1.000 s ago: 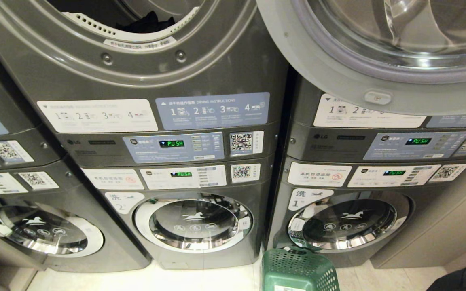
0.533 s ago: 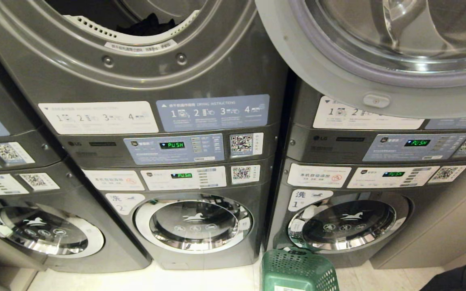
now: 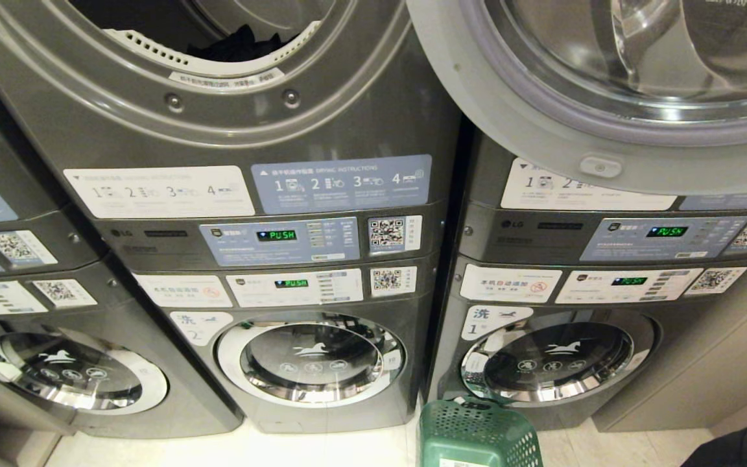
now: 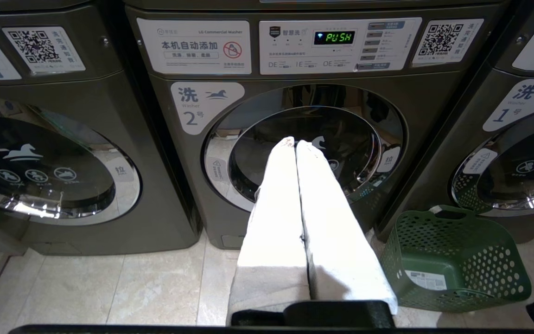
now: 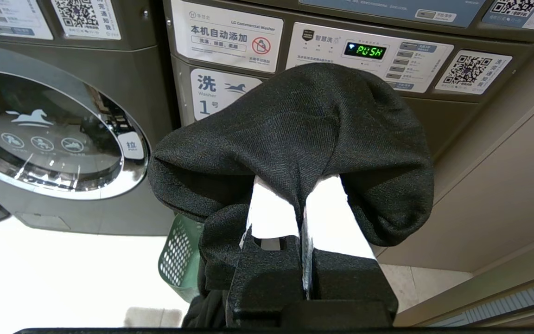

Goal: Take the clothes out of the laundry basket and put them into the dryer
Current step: Put the clothes in the dryer

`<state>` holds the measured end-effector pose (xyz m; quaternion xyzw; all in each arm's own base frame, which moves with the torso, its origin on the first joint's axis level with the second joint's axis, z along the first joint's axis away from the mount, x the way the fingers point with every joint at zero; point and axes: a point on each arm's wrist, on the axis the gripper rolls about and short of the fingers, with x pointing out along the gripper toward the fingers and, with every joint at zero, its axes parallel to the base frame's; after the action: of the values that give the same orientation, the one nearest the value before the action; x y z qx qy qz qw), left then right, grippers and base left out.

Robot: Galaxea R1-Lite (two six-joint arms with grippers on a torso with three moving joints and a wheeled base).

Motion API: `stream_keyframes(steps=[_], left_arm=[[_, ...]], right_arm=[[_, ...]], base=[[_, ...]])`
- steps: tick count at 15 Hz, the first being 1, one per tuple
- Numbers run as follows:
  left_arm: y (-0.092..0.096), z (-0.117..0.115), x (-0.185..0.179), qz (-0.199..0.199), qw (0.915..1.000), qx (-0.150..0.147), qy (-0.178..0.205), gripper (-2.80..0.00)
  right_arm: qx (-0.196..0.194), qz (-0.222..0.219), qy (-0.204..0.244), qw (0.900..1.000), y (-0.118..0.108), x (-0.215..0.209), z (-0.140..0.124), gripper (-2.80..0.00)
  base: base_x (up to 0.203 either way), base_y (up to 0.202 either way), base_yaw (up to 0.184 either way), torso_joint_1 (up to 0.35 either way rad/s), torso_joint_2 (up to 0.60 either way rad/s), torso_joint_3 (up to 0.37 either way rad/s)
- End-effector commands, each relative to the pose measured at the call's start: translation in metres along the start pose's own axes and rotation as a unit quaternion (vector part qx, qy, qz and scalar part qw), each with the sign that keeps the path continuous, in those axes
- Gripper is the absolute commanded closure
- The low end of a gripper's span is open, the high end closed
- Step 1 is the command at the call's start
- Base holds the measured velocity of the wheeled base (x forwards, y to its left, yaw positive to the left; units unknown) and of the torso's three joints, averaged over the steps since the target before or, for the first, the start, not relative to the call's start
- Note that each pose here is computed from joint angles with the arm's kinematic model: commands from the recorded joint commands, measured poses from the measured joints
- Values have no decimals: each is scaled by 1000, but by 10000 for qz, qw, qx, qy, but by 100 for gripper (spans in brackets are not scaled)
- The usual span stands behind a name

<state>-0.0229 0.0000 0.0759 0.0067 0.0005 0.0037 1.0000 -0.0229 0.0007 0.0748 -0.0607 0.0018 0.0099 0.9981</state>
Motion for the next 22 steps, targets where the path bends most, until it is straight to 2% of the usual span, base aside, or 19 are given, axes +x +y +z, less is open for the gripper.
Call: stream_keyframes(steps=[1,10,22], left_arm=[[0,0,0,1,10000,2,2,0],[0,0,0,1,10000,2,-4,0],[0,0,0,1,10000,2,-4,0]], right_arm=[[10,10,6,10000,0,0,0,0],[10,4,14,10000,0,0,0,0],[17,4,14,10000,0,0,0,0]], base=[[0,0,0,56,-96,-51],[0,10,-1,16,-26,-15],[0,192,-1,-1,6,3]])
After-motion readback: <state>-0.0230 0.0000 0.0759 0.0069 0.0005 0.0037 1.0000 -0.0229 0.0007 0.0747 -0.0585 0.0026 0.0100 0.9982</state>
